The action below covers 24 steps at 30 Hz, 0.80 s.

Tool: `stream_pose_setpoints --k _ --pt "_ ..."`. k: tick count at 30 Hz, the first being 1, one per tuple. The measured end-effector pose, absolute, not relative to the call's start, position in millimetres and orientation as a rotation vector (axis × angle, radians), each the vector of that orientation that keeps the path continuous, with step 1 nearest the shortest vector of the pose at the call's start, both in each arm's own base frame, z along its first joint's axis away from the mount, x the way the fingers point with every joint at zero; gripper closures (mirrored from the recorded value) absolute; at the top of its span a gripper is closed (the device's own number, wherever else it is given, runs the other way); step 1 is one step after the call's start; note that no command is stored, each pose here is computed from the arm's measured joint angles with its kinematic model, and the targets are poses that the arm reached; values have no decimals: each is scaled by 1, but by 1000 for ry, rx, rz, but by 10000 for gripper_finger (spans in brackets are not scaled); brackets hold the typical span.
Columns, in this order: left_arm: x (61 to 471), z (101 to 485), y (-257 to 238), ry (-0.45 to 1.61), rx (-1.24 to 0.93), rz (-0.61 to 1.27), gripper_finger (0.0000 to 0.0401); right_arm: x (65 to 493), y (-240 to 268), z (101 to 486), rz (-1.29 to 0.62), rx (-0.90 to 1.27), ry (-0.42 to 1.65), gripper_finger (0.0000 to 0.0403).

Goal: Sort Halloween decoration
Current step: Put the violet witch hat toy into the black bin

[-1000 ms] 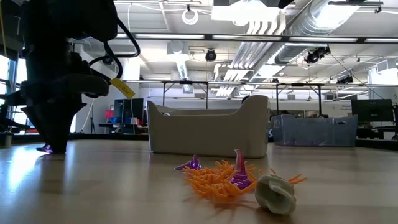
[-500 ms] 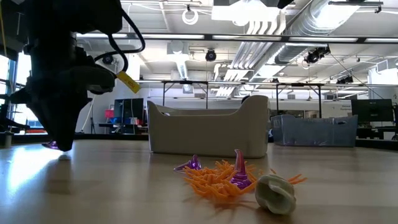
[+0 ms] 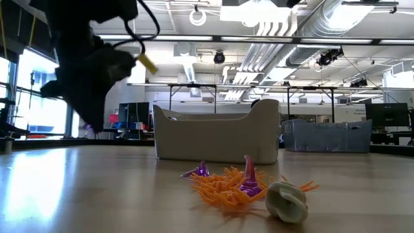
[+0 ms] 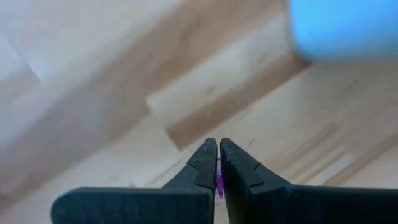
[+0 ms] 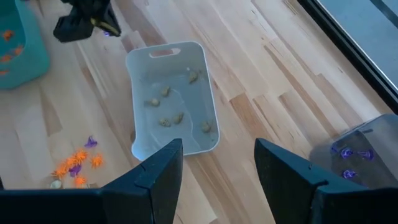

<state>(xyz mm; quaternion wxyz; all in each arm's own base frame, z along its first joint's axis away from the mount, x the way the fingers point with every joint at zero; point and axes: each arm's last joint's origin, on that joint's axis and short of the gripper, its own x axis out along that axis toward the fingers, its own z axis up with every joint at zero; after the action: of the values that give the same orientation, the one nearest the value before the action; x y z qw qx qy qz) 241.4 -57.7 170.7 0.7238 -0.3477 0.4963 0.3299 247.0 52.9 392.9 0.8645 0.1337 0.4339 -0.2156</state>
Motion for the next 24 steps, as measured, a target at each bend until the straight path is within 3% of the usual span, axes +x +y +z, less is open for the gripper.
stream_pose_setpoints --k 11,24 --pt "228 256 -9 509 -777 657 401 263 50 406 -491 265 676 208" --pt "236 339 28 -210 -575 464 401 293 21 440 -425 141 320 208"
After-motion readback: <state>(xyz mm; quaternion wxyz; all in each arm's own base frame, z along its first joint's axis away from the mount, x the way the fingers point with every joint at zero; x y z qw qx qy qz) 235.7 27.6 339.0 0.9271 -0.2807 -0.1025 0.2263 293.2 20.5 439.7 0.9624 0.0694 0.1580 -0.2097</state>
